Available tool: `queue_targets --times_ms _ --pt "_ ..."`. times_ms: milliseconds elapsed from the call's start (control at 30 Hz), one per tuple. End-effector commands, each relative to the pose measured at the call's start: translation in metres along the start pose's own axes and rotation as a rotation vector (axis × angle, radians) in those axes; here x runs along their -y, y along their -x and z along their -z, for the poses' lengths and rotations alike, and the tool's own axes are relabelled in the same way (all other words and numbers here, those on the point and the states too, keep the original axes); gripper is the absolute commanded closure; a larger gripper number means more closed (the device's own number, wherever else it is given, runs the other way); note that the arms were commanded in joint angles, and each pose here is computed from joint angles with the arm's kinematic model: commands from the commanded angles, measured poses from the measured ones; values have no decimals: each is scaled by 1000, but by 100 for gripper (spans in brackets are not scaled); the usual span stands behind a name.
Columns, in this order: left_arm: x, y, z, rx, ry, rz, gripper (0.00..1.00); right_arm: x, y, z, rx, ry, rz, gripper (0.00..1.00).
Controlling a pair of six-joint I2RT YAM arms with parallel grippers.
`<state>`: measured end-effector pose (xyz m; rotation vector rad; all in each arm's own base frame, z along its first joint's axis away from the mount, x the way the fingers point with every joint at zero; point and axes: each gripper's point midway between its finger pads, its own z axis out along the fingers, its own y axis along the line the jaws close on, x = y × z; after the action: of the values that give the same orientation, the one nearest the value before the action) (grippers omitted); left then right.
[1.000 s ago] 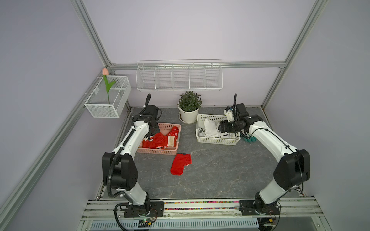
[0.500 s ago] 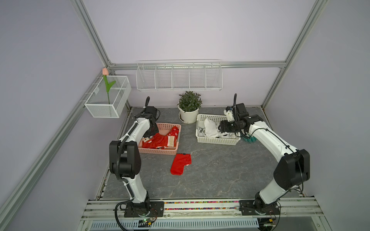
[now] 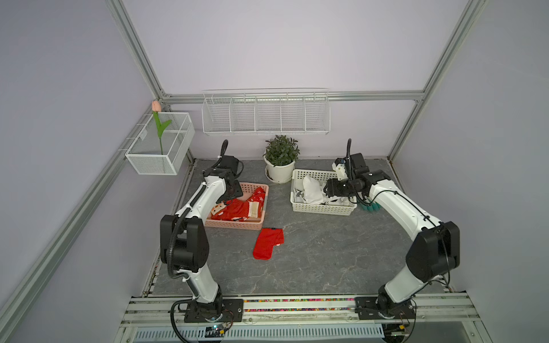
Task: Sort the socks into the basket by color
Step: Place the sock in the bin.
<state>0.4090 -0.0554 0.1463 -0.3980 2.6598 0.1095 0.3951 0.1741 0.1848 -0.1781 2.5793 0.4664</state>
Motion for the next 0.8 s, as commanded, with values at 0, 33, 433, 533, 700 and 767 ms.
queue_targets --times_ms 0,33,433,533,700,767 --pt "15 -8 20 7 -42 -25 27 1 -3 -1 -3 1 -5 40" --pt "18 -9 26 11 -56 -32 27 2 -4 0 -3 -1 -4 40" --pt "34 -21 73 33 -176 -133 22 0 -5 6 9 7 -3 40" --pt "40 -35 80 24 -193 -171 21 1 -6 8 8 0 0 40" --pt "54 -66 97 16 -210 -266 20 -1 -4 10 18 5 1 39" --pt "59 -82 100 3 -216 -310 20 -1 -5 10 14 6 0 39"
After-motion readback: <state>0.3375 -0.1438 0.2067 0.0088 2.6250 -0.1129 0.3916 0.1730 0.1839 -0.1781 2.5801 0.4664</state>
